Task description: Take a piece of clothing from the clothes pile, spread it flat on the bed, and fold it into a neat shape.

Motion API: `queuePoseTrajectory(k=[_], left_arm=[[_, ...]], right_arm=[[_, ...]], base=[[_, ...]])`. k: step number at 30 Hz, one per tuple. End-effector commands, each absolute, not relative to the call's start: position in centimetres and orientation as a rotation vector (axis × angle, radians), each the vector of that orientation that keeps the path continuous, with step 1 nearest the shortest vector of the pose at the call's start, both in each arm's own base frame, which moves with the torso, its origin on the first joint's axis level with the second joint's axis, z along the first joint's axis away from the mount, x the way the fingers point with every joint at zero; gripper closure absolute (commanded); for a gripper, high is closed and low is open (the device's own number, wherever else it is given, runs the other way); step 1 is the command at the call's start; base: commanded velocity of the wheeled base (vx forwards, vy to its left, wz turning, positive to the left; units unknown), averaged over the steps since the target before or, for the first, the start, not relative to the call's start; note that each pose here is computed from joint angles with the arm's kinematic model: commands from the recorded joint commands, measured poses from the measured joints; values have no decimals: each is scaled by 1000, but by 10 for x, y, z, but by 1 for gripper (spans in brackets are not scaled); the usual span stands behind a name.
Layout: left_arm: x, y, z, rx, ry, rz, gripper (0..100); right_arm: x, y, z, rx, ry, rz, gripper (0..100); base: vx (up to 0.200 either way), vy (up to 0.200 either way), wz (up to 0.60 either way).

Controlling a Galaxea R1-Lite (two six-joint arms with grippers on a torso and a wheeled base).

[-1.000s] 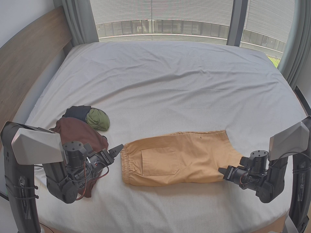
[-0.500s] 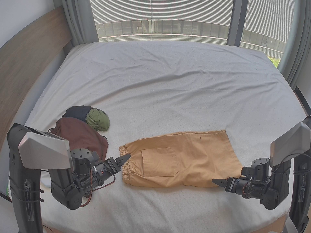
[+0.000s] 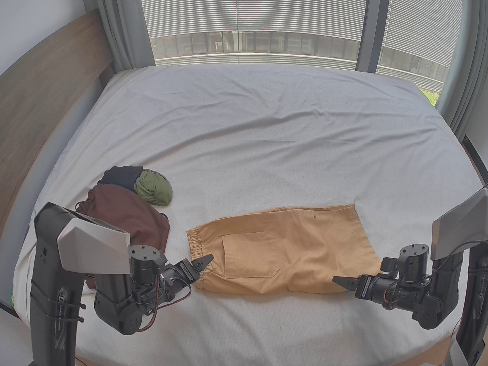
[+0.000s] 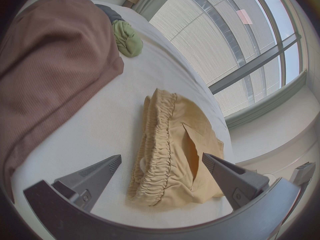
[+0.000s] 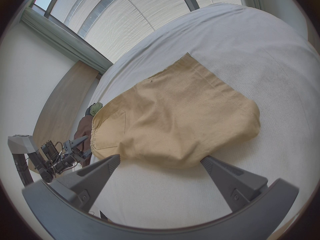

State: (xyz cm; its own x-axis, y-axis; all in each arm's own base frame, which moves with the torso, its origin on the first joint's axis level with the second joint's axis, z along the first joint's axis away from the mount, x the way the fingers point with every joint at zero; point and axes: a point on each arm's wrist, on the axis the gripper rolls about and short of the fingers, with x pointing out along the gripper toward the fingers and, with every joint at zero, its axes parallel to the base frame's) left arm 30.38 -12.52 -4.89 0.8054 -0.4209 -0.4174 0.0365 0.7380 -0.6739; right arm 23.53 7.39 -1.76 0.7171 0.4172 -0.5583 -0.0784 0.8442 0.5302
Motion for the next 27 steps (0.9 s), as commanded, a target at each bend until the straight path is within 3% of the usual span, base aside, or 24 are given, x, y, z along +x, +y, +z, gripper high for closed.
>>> queuePoseTrajectory(k=[1,24,25,27], left_arm=[[305,-133,-62,-717,619,-270,0],[321,-155,-54,-816,589,-354,0],[321,-155,-54,-816,589,-354,100],[322,-155,-53,-818,587,-355,100]], right_arm=[[237,74,-16,505,712,287,0],[244,74,-12,513,673,291,0],[244,74,-12,512,675,290,0],[241,75,-9,511,673,297,0]], base=[[0,0,0],[0,0,0],[0,0,0],[0,0,0]])
